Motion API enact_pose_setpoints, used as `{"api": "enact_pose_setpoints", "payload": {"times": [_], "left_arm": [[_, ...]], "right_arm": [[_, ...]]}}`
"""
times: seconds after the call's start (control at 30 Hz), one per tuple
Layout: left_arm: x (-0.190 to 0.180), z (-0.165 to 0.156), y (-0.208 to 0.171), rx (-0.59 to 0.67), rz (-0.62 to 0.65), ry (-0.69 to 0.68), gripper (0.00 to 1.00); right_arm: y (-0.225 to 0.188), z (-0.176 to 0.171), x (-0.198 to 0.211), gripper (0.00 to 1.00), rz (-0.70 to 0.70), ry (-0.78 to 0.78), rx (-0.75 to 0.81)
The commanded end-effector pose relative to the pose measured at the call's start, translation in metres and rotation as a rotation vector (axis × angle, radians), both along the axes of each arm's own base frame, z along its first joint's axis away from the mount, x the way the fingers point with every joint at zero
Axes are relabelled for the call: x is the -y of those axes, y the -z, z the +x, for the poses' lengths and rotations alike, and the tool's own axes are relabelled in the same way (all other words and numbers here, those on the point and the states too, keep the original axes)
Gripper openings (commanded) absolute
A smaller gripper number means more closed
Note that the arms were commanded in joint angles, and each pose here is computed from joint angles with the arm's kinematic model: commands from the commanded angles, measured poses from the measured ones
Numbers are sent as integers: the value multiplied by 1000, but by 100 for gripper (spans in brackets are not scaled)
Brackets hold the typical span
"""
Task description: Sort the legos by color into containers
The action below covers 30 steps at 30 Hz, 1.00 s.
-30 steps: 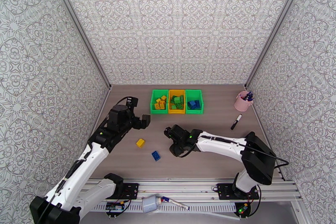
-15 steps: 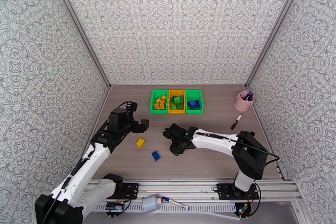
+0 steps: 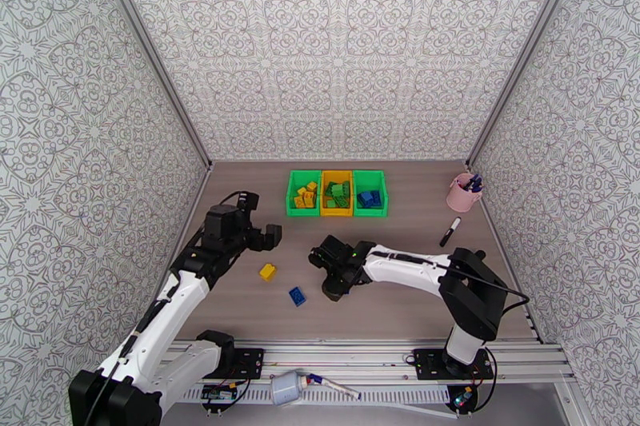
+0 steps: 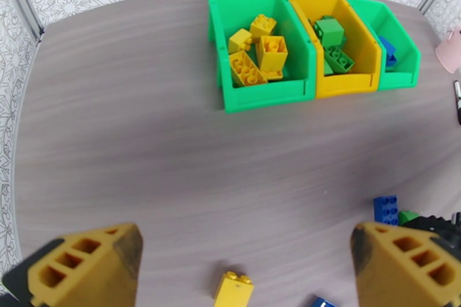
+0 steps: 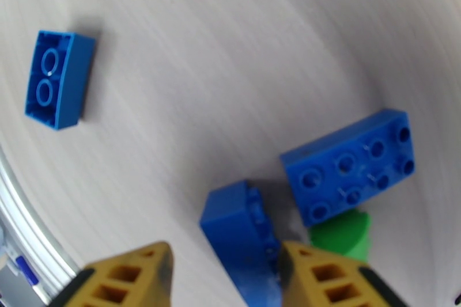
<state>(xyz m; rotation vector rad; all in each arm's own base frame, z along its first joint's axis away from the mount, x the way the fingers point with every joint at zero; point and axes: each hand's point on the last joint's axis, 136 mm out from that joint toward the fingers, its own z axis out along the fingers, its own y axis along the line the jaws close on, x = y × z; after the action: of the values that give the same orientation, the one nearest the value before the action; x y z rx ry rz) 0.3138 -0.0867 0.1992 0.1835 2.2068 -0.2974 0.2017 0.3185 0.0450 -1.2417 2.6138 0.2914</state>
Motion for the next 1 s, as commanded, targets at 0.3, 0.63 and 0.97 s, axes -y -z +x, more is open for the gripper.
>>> {"api": "enact_pose_setpoints", "payload": {"times": [0.3,0.63,0.97], "left_arm": [[0,-1,5,-10,-12,10,100],[17,-7,-1,-1,-41,41,100],[70,-21,-15,82,-117,134,100]], "right_arm": [[11,8,-1,42,-62,-8,-1],[-20,19,2,20,54,85,79],[-94,77,32,18,336,373,278]]}}
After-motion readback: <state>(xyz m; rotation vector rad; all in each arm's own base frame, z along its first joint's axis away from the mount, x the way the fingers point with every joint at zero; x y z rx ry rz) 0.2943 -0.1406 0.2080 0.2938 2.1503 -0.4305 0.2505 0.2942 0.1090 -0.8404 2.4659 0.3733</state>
